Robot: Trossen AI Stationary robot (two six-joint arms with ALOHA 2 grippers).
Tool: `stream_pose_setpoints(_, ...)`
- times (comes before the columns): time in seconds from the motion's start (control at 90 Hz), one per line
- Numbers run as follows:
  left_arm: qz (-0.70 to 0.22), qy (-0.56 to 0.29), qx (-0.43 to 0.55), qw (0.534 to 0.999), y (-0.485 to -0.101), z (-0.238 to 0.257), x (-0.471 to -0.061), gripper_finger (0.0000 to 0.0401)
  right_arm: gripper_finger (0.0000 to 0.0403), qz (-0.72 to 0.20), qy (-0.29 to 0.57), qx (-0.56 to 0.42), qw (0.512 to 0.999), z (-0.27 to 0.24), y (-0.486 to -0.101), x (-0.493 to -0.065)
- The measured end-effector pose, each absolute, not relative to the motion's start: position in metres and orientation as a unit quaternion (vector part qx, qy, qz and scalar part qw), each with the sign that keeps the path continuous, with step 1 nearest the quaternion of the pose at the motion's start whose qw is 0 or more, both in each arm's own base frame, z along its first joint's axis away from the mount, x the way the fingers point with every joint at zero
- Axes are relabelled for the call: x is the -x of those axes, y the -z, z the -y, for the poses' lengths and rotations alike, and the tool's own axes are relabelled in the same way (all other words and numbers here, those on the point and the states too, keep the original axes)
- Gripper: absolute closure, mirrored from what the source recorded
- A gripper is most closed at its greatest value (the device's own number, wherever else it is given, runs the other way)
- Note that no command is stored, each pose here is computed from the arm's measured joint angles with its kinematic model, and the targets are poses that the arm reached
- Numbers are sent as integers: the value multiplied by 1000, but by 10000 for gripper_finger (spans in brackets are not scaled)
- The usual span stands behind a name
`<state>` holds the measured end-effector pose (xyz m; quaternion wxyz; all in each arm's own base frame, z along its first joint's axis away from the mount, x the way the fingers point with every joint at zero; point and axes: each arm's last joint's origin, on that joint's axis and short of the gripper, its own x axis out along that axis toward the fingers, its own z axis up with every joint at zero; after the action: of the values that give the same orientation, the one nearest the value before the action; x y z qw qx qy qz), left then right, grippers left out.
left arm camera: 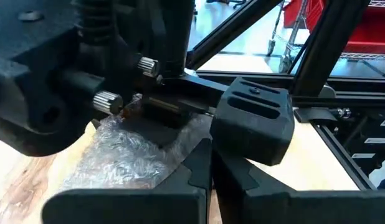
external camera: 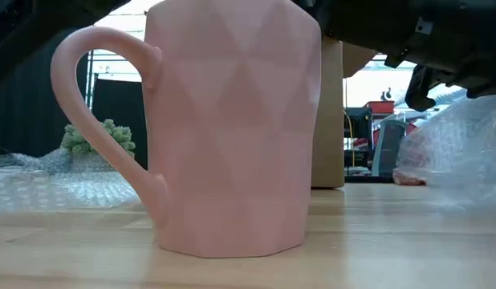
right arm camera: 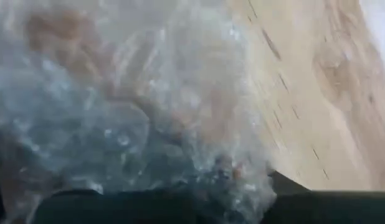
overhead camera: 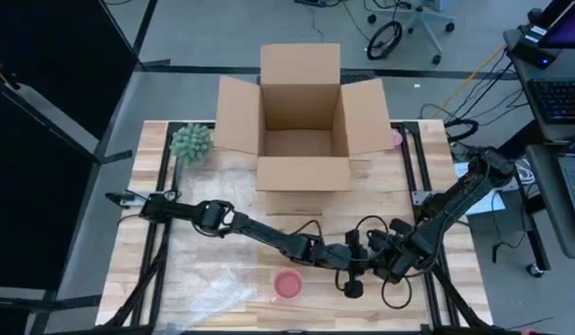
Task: Wrap mug
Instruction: Wrap the yellow mug with bubble wrap
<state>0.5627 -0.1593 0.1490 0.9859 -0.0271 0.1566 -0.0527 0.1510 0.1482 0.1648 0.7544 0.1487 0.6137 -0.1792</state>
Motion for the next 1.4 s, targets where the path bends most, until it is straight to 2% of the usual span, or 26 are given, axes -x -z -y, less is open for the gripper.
stream_pose_setpoints(0.133, -157, 54, 27, 986, -149, 159, -563, 401, 329, -609, 178, -155, 757, -149, -165, -152)
stream_pose_setpoints(0.4, -159, 60, 27, 985, -149, 160, -562, 401, 181, -616, 167, -164, 752, -148, -168, -153)
stream_pose_setpoints(0.556, -158, 62, 28, 985, -149, 160, -562, 401, 130, -607, 151, -177, 760, -146, -189, -151)
stream_pose_setpoints(0.711, -158, 63, 29, 985, -149, 160, -563, 401, 113, -596, 131, -181, 771, -140, -210, -145)
stream_pose_setpoints(1.033, -158, 64, 29, 985, -149, 160, -563, 401, 116, -567, 95, -215, 789, -123, -238, -128)
stream_pose_setpoints(1.189, -158, 64, 29, 985, -149, 160, -563, 401, 116, -518, 22, -254, 816, -126, -254, -128)
stream_pose_setpoints(1.278, -158, 64, 29, 985, -149, 160, -563, 401, 116, -508, -3, -255, 823, -132, -255, -131)
stream_pose_setpoints(1.4, -158, 63, 29, 985, -149, 160, -563, 401, 117, -535, 8, -228, 813, -142, -242, -135)
